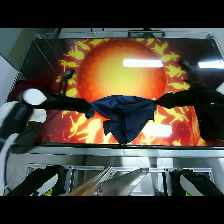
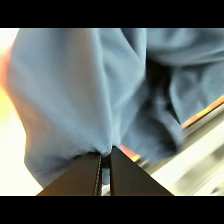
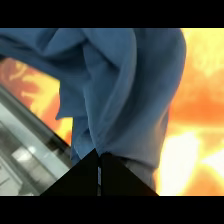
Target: Fold the shirts.
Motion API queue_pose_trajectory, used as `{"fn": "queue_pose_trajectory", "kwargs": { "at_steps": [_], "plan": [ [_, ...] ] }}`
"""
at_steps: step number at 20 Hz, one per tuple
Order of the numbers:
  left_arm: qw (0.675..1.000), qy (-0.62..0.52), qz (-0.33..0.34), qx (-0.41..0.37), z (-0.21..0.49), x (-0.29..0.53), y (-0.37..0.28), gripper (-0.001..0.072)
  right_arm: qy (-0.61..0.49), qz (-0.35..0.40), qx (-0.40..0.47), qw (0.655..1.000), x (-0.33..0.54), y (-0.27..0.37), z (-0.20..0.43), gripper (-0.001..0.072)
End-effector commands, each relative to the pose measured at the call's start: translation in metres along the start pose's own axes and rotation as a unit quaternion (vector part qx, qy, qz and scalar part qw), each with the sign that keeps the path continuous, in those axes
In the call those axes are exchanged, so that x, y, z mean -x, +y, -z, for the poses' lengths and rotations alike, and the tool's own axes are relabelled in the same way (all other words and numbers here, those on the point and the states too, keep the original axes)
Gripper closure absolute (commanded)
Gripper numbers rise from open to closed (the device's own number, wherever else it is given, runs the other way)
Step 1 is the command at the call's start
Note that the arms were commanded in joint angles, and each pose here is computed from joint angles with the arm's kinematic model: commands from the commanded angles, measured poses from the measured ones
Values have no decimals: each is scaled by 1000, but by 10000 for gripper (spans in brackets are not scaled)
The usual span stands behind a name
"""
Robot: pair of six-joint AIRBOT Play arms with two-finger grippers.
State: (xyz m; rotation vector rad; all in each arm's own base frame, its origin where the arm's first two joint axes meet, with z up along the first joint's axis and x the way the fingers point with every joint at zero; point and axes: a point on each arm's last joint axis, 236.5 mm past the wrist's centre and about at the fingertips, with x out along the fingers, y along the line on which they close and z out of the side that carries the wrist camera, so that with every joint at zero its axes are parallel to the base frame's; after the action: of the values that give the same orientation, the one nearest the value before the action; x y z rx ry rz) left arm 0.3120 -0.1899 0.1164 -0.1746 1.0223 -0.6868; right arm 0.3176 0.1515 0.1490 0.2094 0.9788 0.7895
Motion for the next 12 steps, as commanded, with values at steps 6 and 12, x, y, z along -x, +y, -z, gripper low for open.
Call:
{"fn": "queue_pose_trajectory", "kwargs": {
  "at_steps": [6,12],
  "plan": [
    [924,-340,-77,-154,-49,305,-145,682,-283,153,252,913,227,170,-53,695],
    [946,-286,-90,-127,-58,291,-123,681,-289,166,246,910,238,165,-70,696]
  ]
}}
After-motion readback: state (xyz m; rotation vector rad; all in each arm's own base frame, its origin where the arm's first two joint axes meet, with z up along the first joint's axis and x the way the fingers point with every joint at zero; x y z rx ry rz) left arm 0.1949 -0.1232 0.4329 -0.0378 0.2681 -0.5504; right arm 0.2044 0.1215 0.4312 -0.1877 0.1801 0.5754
